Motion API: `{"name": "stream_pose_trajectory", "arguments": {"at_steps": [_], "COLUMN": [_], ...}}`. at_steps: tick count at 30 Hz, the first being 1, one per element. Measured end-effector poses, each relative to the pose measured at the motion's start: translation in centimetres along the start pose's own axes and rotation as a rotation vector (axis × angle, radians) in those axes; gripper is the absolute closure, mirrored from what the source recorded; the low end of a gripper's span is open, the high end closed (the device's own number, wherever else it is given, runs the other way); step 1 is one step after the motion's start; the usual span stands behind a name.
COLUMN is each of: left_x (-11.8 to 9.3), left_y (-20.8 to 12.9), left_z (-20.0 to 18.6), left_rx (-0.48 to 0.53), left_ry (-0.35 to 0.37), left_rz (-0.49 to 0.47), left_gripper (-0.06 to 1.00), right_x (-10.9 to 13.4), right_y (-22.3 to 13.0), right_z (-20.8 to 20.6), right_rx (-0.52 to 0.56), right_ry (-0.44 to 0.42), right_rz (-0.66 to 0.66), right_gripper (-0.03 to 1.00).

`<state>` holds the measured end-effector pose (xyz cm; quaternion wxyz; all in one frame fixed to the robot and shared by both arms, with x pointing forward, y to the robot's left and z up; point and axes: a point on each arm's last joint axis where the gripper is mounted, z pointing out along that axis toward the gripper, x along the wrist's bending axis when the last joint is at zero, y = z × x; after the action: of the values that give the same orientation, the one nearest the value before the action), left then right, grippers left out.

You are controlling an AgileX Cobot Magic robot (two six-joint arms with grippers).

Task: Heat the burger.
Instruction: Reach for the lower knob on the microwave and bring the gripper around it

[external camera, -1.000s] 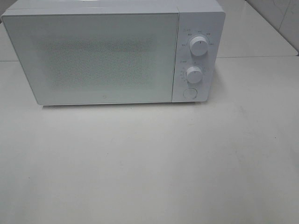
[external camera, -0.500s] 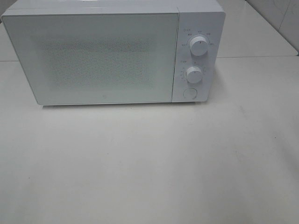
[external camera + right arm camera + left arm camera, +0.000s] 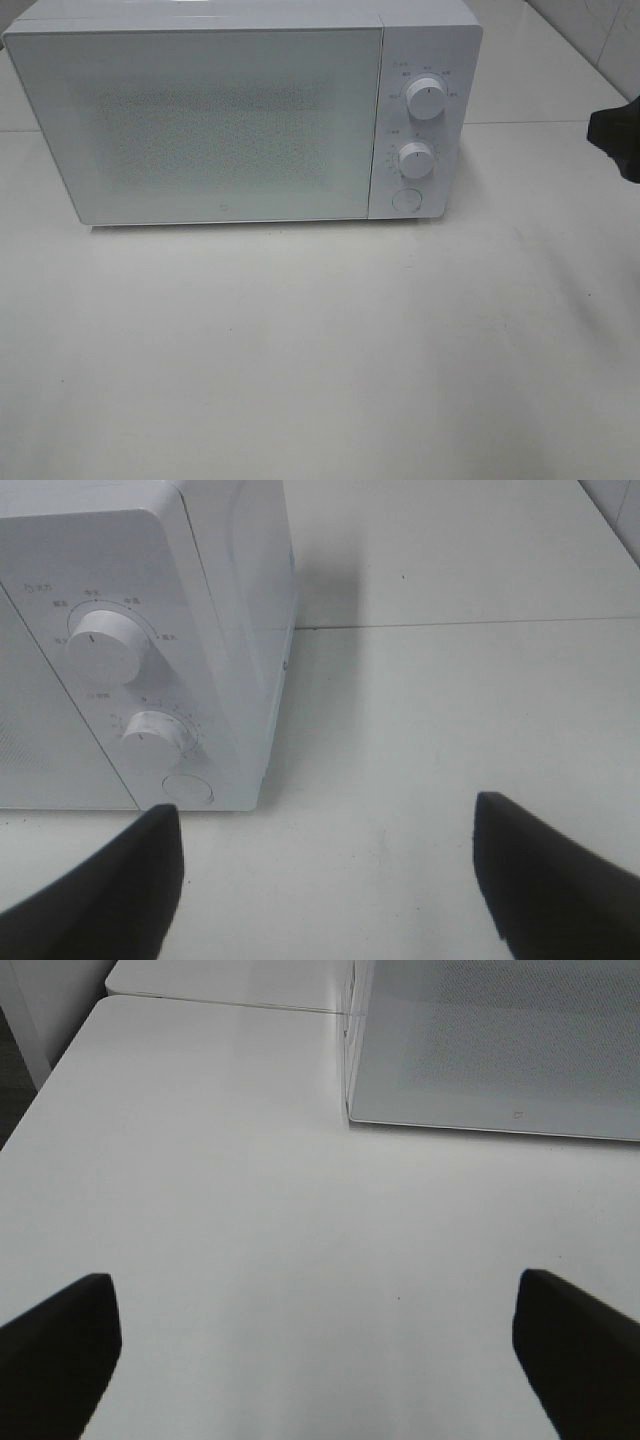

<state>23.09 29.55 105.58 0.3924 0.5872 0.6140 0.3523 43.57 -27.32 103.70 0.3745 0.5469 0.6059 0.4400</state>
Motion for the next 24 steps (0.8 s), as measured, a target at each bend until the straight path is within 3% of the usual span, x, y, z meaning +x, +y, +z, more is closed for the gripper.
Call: {"name": "stream_pose_trajectory", "arguments": {"at_steps": [8, 16, 24], "left_x": [0.0, 0.0, 0.0], "left_y": [0.0, 0.0, 0.0], "left_z": [0.0, 0.0, 0.0], "left_rx": [0.000, 0.000, 0.000], "left_ry": [0.000, 0.000, 0.001], "left_rz": [0.000, 0.000, 0.000], "left_gripper": [-0.04, -0.04, -0.04], "right_x": [-0.1, -1.0, 1.4], "right_y": [-1.9, -4.1, -5.0], "right_z": [1.3, 2.5, 3.5], "right_rx": [-0.092, -0.147, -0.189], "right_ry": [0.002, -0.114, -0.135], "right_rz": [0.010, 0.016, -0.052], "right_gripper": [0.20, 0.20, 0.20]}}
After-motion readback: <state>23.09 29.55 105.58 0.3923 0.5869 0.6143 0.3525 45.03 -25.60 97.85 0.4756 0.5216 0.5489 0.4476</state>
